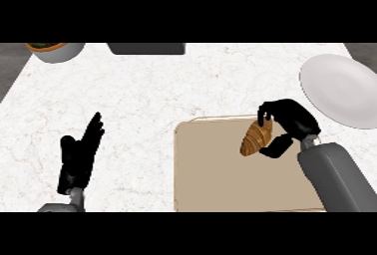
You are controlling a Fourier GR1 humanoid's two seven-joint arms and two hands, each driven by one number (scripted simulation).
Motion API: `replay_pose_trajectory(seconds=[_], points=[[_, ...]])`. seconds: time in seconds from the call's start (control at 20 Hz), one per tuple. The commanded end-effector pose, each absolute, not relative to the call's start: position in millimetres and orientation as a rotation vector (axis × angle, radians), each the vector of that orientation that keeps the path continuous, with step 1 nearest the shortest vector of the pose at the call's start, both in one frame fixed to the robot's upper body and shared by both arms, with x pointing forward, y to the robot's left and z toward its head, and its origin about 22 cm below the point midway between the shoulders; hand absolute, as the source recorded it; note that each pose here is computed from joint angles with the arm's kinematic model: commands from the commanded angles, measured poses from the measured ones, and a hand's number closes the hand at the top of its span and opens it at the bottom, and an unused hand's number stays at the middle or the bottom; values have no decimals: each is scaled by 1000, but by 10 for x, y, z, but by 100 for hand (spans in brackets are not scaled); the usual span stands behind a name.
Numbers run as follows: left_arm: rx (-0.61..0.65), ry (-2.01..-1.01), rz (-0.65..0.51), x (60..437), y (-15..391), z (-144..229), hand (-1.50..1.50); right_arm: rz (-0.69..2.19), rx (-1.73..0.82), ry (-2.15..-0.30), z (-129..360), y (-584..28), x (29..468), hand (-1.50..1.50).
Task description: Pick the croissant from the tray and place it in the plate
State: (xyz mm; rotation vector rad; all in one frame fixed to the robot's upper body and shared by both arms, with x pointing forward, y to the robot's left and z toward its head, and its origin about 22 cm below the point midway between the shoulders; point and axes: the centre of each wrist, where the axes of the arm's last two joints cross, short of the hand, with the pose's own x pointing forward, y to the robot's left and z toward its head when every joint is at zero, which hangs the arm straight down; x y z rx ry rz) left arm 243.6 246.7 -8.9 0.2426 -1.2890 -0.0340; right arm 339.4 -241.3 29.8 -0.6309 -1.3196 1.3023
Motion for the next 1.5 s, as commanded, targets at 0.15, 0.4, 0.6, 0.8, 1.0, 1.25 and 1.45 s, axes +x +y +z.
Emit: replay_pose_trajectory(seconds=[0.15,0.4,0.6,0.8,1.0,1.25,1.45], points=[[221,-1288,-27,2578,2417,26,0,1245,-727,-1490,521,-3364,3581,150],[238,-1269,-21,2464,2442,-267,0,1139,-749,-1628,771,-3350,3588,150],[252,-1288,-30,2425,2511,-164,0,888,-935,-1748,1134,-3489,3632,150],[242,-1290,-31,2422,2505,-97,0,798,-1027,-1704,1217,-3795,3523,150],[220,-1287,-32,2517,2518,-161,0,698,-1016,-1641,1370,-4071,3704,150],[236,-1299,-47,2635,2521,-21,0,668,-1080,-1578,1288,-4209,3860,150],[228,-1311,-34,2512,2405,-34,0,684,-1084,-1528,1385,-4485,3861,150]])
